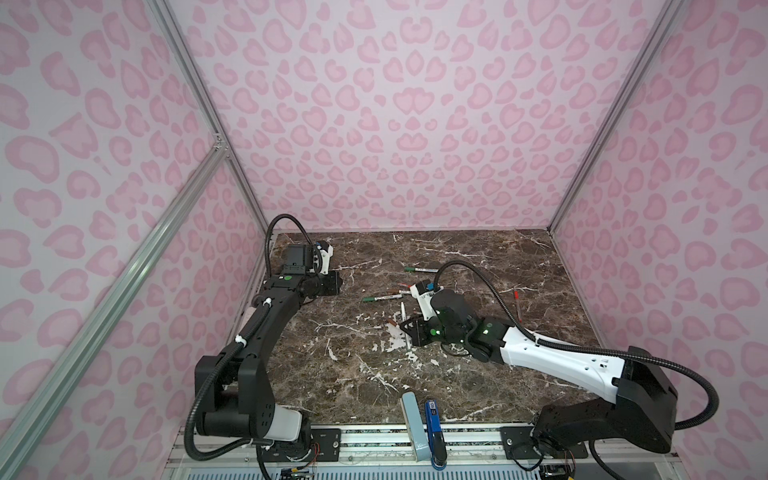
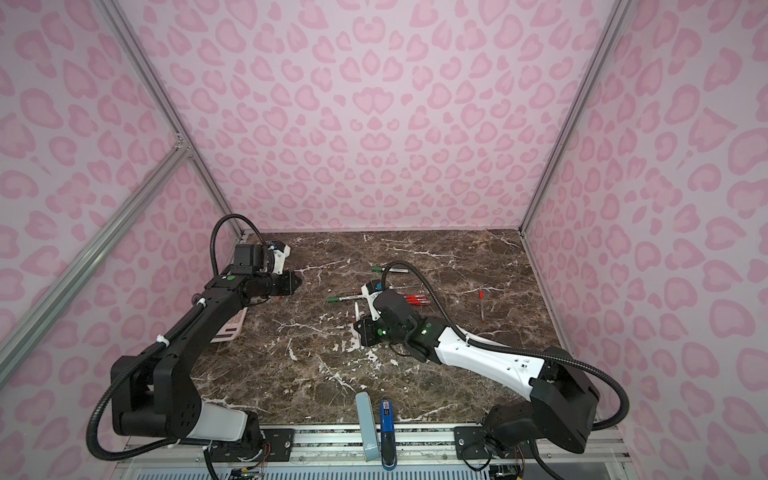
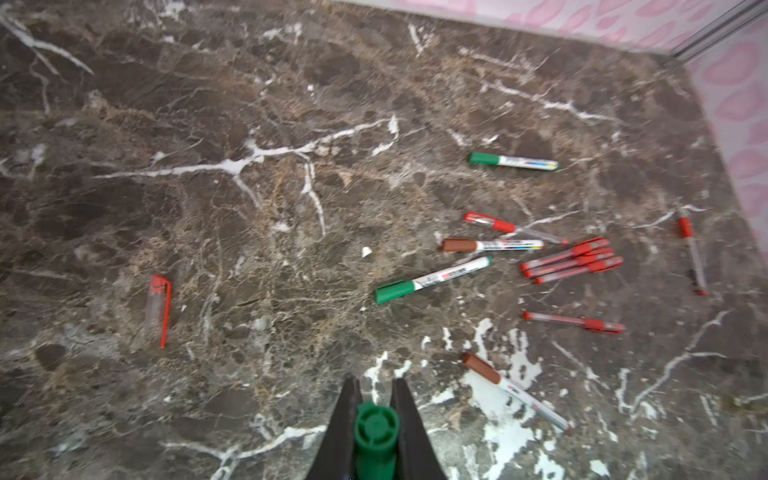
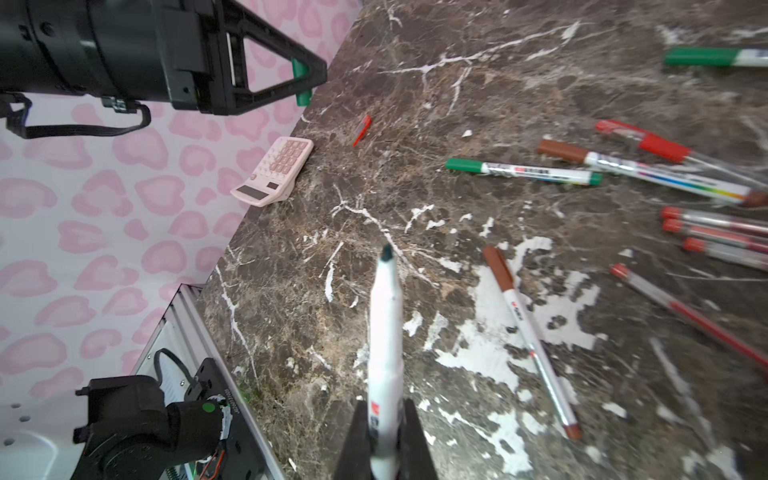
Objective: Open the pen caps
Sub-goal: 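Pull the right gripper away from the left, drawing the marker out of its cap, then lower the green cap and open the left gripper while the right arm withdraws, then lower the uncapped white marker to the table and open the right gripper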
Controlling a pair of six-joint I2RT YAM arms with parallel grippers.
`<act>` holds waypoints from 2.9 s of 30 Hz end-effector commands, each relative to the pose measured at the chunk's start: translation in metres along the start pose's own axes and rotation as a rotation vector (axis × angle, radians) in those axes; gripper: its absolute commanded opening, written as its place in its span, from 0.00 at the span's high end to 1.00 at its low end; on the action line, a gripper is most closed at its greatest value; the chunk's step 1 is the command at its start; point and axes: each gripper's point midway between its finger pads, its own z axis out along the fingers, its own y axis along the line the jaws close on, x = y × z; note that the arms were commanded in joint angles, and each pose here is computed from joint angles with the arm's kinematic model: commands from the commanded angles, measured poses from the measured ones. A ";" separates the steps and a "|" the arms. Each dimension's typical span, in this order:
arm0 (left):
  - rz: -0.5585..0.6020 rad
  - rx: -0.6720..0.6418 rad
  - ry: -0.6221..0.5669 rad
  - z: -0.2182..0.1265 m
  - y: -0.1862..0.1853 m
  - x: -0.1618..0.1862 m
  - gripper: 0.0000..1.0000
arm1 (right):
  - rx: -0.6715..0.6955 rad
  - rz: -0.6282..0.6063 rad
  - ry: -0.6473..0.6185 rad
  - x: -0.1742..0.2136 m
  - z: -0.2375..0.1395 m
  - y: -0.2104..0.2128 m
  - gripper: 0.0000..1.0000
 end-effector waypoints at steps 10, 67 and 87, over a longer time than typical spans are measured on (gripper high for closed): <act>0.017 -0.231 0.308 0.072 0.068 0.021 0.97 | 0.173 0.022 -0.020 0.010 -0.045 -0.056 1.00; -0.018 -0.129 0.123 0.000 0.023 0.011 0.23 | 0.425 0.117 0.036 -0.011 -0.101 -0.174 1.00; 0.107 0.020 -0.294 -0.095 -0.011 0.021 0.02 | 0.541 0.279 0.258 -0.024 -0.053 -0.302 1.00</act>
